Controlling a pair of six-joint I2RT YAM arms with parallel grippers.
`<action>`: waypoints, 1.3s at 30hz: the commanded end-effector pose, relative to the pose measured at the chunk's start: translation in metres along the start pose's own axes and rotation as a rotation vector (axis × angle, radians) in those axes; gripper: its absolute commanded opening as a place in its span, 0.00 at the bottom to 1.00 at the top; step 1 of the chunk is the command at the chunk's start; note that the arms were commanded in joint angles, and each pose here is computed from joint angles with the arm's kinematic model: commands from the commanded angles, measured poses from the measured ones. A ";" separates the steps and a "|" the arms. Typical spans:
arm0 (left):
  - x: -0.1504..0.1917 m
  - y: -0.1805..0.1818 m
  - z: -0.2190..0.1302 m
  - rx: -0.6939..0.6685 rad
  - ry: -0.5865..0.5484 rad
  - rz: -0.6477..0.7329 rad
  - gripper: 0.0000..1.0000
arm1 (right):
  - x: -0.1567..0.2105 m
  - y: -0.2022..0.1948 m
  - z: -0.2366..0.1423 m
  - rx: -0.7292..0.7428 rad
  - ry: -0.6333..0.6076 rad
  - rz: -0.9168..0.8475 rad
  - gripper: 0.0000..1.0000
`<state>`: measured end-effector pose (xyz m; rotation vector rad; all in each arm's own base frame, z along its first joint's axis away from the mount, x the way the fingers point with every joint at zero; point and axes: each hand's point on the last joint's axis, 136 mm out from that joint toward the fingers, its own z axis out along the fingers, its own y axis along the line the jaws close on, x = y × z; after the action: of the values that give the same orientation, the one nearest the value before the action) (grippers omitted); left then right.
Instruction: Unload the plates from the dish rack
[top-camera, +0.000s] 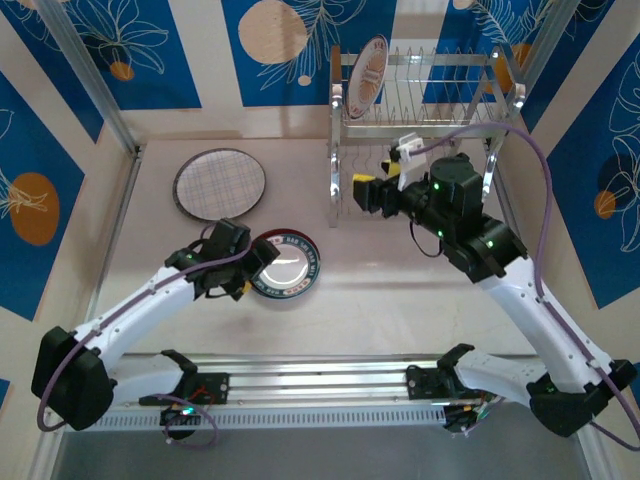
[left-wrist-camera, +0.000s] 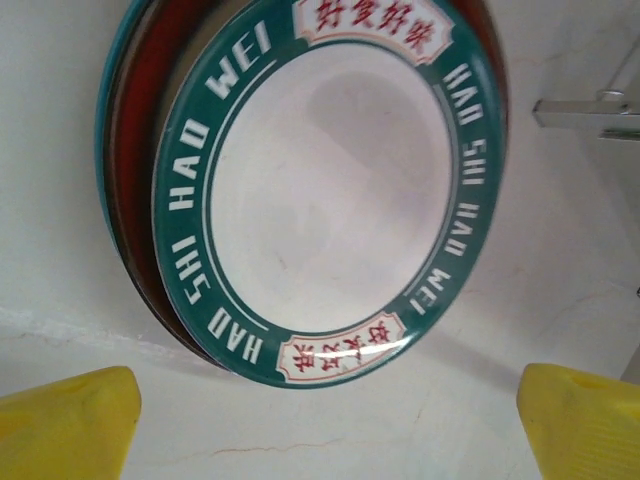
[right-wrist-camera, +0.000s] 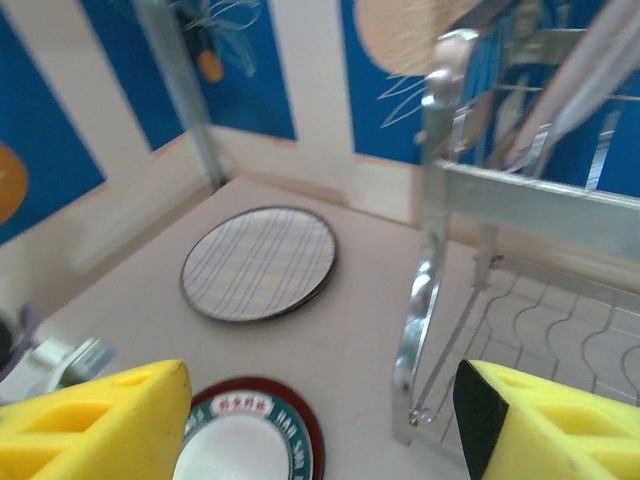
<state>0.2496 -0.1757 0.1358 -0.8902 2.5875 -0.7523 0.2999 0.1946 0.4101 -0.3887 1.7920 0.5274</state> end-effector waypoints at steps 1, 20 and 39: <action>-0.016 -0.020 -0.032 0.022 -0.069 0.054 0.97 | -0.047 -0.029 0.006 0.123 -0.147 0.142 0.71; -0.040 -0.194 -0.237 0.854 -0.462 0.469 1.00 | -0.099 -0.116 0.108 0.241 -0.141 0.313 0.80; -0.038 -0.210 -0.322 1.007 -0.630 0.555 1.00 | -0.096 -0.143 0.166 0.262 -0.104 0.355 0.55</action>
<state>0.2494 -0.1832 0.4941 -0.0653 1.5453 -1.1910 0.5343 0.1654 0.4321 0.1211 1.8211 0.5216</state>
